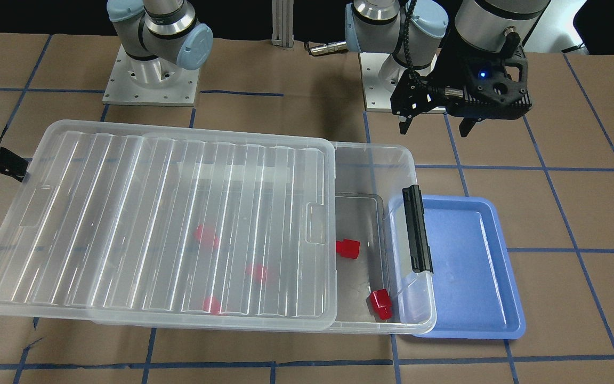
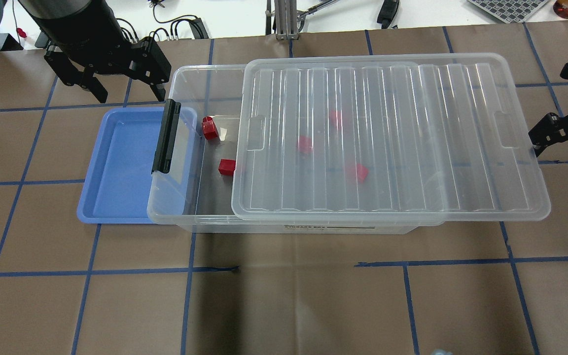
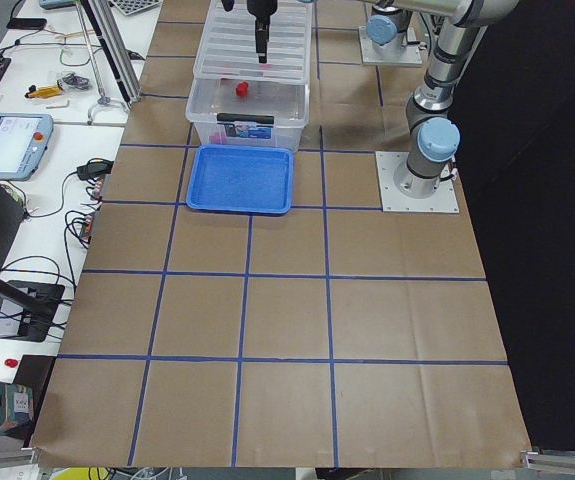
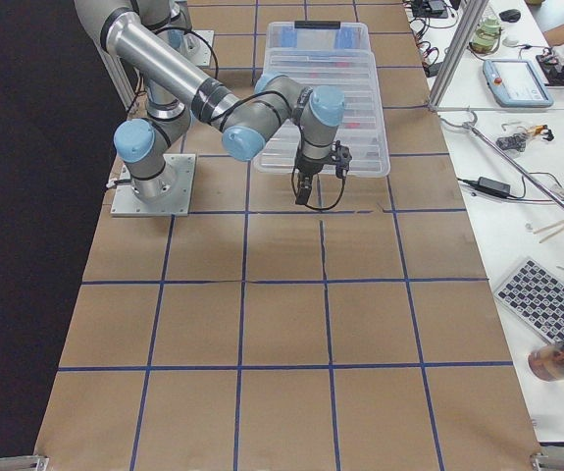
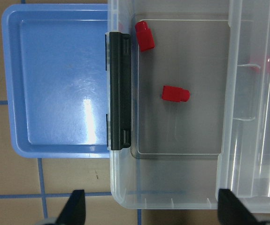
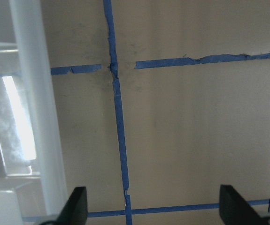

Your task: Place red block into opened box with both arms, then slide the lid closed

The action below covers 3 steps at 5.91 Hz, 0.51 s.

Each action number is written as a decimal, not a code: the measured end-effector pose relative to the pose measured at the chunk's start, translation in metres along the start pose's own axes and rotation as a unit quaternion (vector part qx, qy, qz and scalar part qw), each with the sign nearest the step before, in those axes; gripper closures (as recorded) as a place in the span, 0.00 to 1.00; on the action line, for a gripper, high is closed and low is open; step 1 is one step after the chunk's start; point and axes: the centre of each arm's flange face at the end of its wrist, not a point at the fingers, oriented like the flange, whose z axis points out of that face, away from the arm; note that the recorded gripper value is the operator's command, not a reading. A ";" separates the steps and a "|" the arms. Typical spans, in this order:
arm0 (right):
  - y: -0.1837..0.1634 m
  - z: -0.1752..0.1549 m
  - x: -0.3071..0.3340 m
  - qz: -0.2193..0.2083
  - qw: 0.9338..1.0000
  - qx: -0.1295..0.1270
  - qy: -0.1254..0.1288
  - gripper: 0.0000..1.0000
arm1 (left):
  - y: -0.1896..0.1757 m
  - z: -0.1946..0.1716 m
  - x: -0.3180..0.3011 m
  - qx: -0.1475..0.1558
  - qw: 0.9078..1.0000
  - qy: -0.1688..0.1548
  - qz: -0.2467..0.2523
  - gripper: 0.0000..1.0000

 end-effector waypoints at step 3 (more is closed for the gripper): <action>-0.004 -0.001 -0.021 -0.020 1.000 0.001 0.002 0.00 | 0.000 0.000 0.000 0.000 1.000 0.000 0.000 0.02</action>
